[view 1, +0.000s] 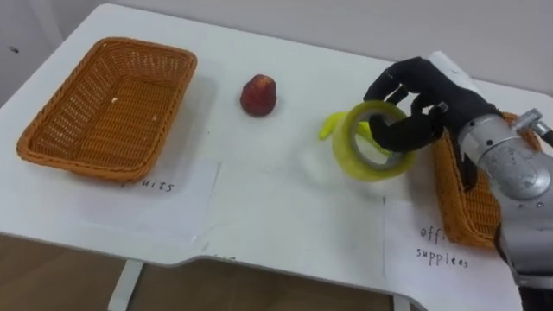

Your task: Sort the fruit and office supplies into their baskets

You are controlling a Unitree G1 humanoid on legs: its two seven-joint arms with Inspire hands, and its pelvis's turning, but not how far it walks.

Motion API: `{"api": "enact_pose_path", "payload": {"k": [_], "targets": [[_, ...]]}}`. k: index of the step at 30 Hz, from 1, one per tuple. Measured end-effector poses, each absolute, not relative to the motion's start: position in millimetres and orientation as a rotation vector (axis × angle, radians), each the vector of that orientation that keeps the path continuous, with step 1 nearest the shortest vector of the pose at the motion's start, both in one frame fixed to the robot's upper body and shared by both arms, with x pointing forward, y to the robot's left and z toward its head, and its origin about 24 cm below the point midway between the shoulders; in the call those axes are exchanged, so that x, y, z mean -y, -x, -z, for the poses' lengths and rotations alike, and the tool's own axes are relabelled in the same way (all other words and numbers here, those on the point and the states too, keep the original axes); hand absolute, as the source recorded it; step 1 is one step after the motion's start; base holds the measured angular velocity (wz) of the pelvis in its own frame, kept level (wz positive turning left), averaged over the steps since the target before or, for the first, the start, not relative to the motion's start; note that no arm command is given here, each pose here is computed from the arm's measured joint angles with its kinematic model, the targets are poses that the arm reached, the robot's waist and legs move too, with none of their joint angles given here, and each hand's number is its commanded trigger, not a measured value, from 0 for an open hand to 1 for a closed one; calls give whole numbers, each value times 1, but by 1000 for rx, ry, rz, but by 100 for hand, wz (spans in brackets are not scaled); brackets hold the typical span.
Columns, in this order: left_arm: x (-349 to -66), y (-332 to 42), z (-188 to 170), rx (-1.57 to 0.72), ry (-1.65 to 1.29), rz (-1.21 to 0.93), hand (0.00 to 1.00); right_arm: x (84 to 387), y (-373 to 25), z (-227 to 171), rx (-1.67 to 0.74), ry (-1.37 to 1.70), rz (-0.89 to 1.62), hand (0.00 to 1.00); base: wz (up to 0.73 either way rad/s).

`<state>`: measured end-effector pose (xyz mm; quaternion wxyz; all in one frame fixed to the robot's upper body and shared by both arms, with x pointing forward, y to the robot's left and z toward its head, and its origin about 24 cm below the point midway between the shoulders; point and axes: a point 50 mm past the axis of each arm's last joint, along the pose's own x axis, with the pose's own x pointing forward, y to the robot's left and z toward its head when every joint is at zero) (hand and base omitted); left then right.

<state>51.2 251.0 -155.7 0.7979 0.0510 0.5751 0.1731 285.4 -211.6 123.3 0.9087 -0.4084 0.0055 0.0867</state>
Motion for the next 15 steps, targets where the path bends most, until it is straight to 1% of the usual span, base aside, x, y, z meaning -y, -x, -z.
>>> {"api": "enact_pose_path", "payload": {"k": [7,15], "targets": [[-253,-40,156,-1237,-97,-386,0,227,-282,-141,55,867,-109,100,-5],[-256,-37,155,-1233,-100,-398,0,236,-281,-144,54,863,-70,100,-3]]}}
